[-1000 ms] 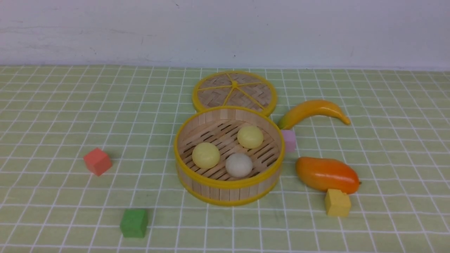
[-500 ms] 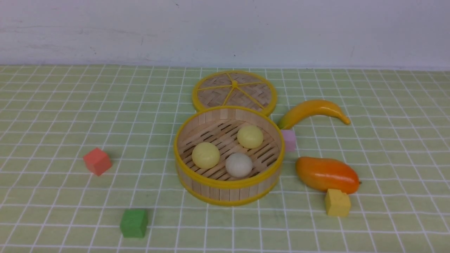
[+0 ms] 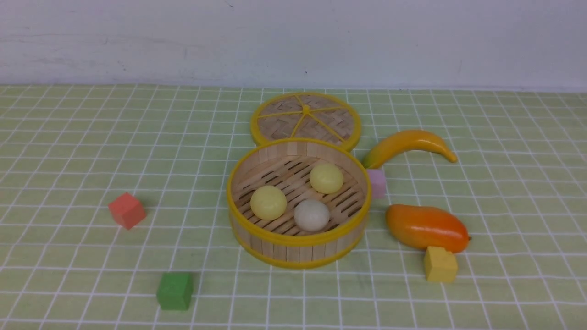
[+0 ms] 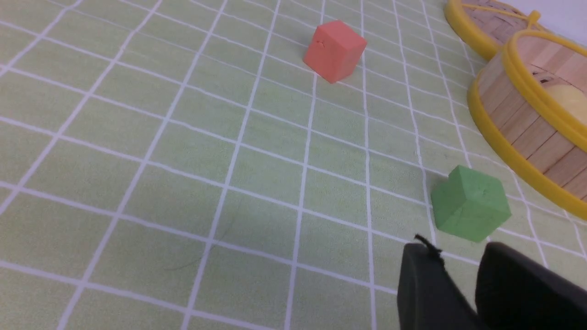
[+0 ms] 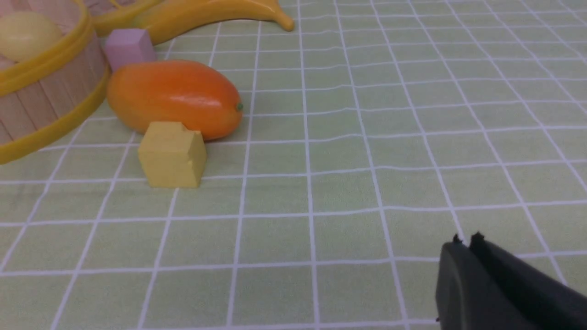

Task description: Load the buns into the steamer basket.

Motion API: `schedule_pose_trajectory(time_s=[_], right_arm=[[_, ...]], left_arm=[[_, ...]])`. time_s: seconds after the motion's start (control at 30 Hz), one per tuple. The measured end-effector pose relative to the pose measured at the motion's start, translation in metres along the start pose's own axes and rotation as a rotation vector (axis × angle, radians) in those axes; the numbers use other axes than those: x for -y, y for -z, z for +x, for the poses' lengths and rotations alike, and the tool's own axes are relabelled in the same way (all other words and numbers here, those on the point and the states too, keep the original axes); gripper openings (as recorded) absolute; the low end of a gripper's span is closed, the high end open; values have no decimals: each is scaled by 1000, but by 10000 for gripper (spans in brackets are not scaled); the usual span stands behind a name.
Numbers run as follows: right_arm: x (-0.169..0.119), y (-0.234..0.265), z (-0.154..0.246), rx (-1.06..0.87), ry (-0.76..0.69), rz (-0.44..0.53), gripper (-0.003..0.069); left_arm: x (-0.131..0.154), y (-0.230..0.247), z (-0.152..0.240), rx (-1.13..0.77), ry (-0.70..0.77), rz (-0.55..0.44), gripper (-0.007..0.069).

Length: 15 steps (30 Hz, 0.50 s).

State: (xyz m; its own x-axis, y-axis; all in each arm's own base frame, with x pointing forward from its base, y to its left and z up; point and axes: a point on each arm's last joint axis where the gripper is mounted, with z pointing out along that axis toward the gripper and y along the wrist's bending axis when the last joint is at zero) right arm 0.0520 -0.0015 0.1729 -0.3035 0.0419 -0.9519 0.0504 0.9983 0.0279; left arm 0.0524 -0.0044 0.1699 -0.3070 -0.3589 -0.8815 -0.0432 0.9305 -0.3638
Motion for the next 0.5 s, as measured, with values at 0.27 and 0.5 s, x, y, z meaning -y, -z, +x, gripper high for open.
schedule_pose_trajectory(time_s=[0.27, 0.5], right_arm=[[0, 0, 0, 0, 0, 0, 21], [0, 0, 0, 0, -1, 0, 29]], left_arm=[[0, 0, 0, 0, 0, 0, 183], [0, 0, 0, 0, 0, 0, 191]])
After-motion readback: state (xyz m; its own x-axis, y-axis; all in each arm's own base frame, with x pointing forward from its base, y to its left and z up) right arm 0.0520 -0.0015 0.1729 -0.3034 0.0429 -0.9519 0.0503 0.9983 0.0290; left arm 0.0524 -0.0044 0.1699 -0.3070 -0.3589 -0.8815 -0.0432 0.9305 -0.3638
